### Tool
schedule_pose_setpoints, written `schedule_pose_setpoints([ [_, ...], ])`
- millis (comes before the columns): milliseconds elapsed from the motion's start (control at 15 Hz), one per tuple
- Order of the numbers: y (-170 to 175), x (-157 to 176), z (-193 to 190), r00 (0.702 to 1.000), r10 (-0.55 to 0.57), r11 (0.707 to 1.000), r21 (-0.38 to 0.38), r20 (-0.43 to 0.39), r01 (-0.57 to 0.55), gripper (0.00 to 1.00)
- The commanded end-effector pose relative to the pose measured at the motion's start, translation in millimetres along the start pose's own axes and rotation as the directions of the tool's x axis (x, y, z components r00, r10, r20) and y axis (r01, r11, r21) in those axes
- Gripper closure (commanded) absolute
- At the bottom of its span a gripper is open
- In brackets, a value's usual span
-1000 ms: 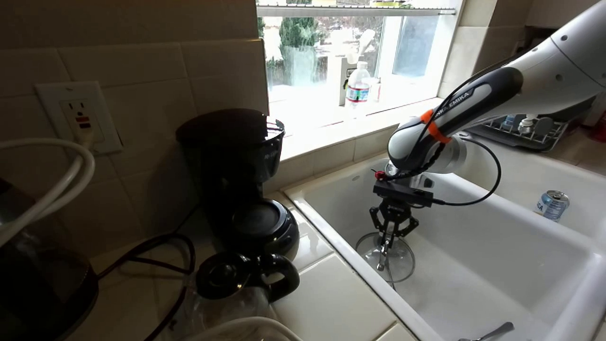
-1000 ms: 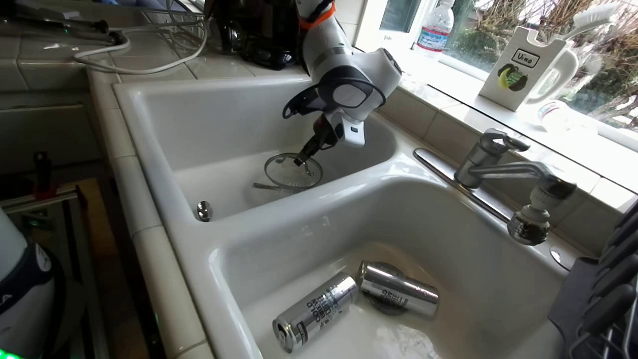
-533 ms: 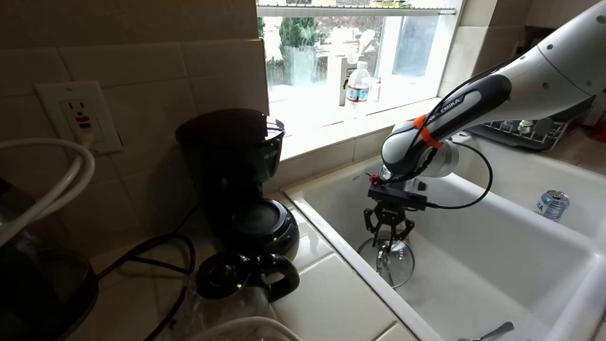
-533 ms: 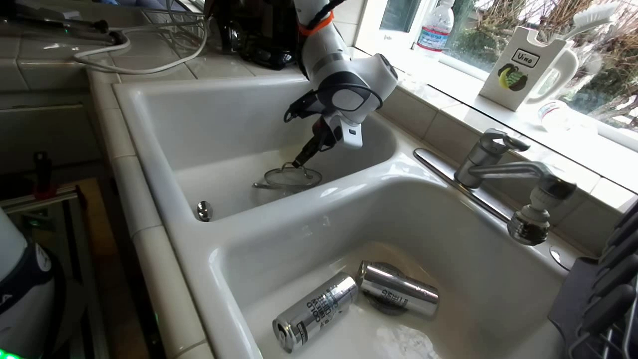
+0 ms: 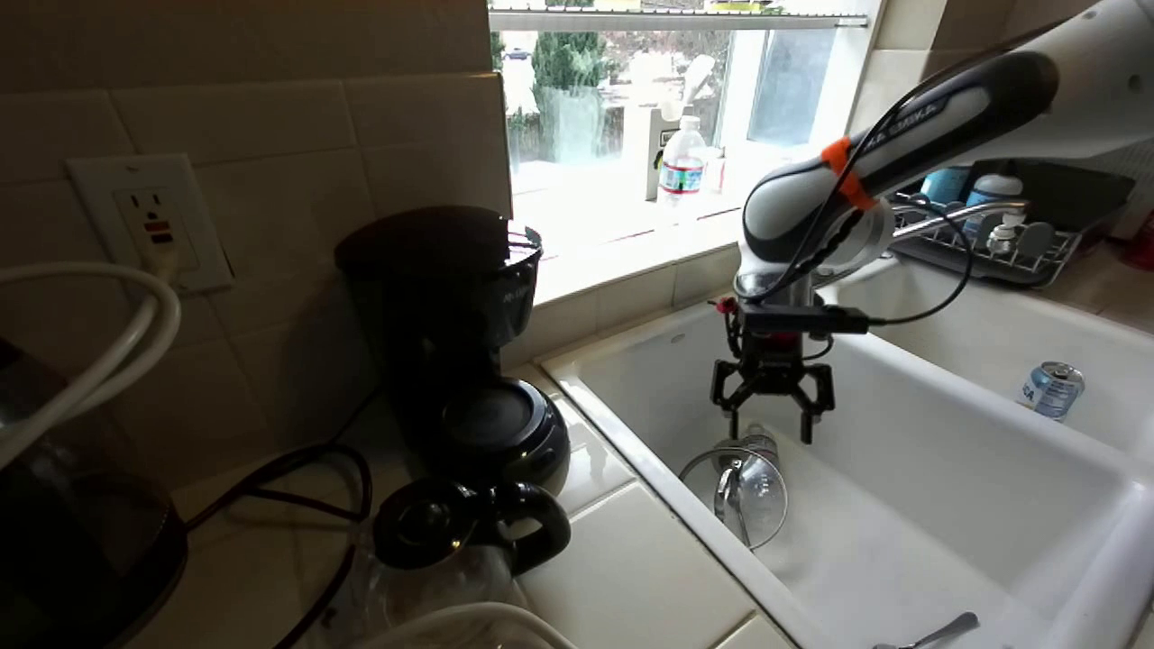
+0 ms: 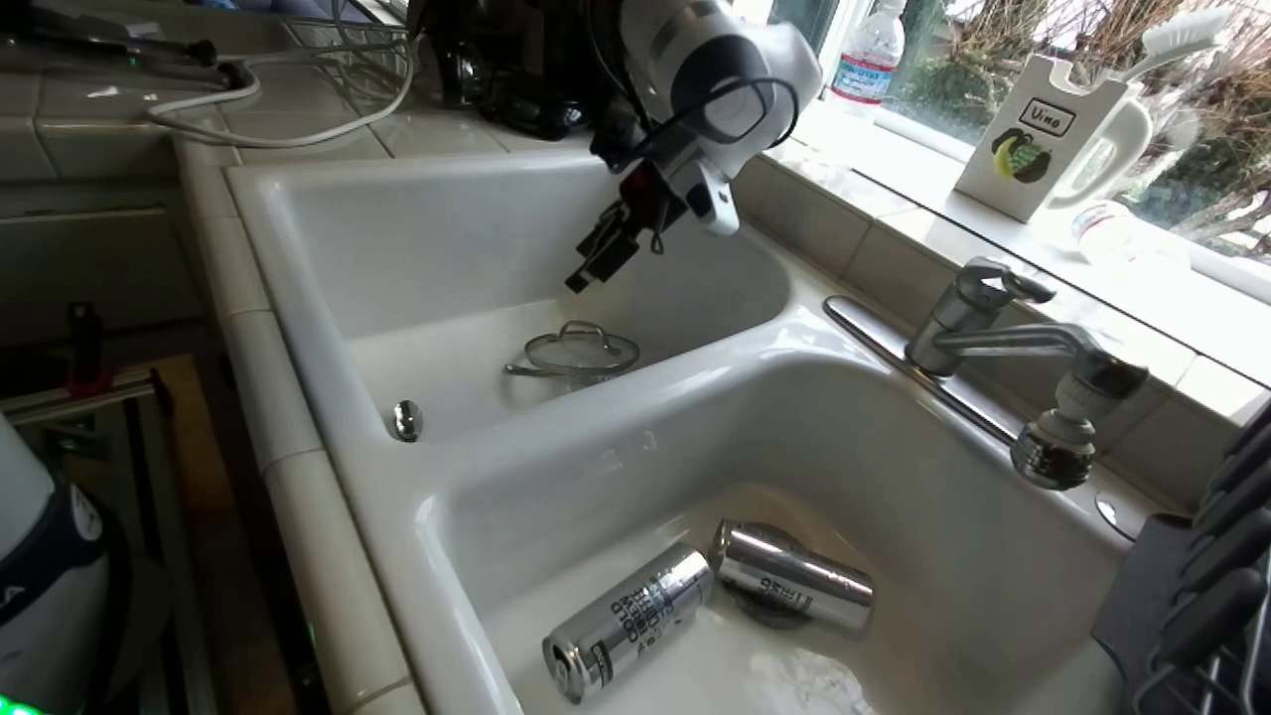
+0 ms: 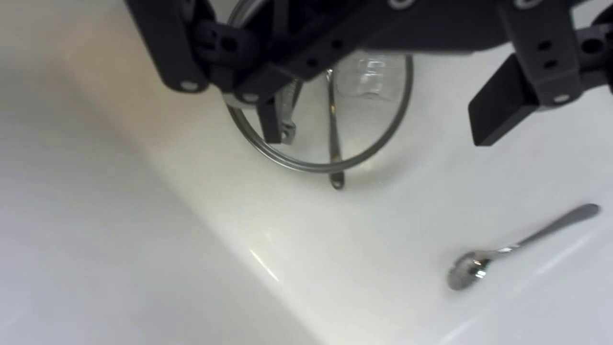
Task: Put the lid in the sink
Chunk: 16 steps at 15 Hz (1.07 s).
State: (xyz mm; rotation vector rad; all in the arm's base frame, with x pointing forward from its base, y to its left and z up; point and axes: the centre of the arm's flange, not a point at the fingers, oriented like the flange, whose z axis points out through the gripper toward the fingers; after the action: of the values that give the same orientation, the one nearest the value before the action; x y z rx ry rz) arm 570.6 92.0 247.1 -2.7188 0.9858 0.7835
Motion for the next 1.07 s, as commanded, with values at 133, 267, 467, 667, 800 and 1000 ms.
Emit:
schedule_pose_setpoints([
  [133, 55.7, -69.1, -122.7, 0.976, -0.218, 0.953, -0.217, -0.017, 0.209, 0.0],
  [267, 67.3, -84.6, -152.5, 0.956, -0.286, 0.924, -0.283, -0.061, 0.258, 0.0],
  [467, 82.2, -103.8, -182.5, 0.904, -0.392, 0.88, -0.356, -0.172, 0.314, 0.0],
  [667, 99.4, -118.5, -209.3, 0.828, -0.508, 0.827, -0.404, -0.239, 0.391, 0.0],
  [800, 110.8, -128.3, -226.6, 0.763, -0.582, 0.79, -0.418, -0.281, 0.449, 0.0],
  [1000, 124.0, -143.5, -245.4, 0.648, -0.68, 0.728, -0.415, -0.343, 0.545, 0.0],
])
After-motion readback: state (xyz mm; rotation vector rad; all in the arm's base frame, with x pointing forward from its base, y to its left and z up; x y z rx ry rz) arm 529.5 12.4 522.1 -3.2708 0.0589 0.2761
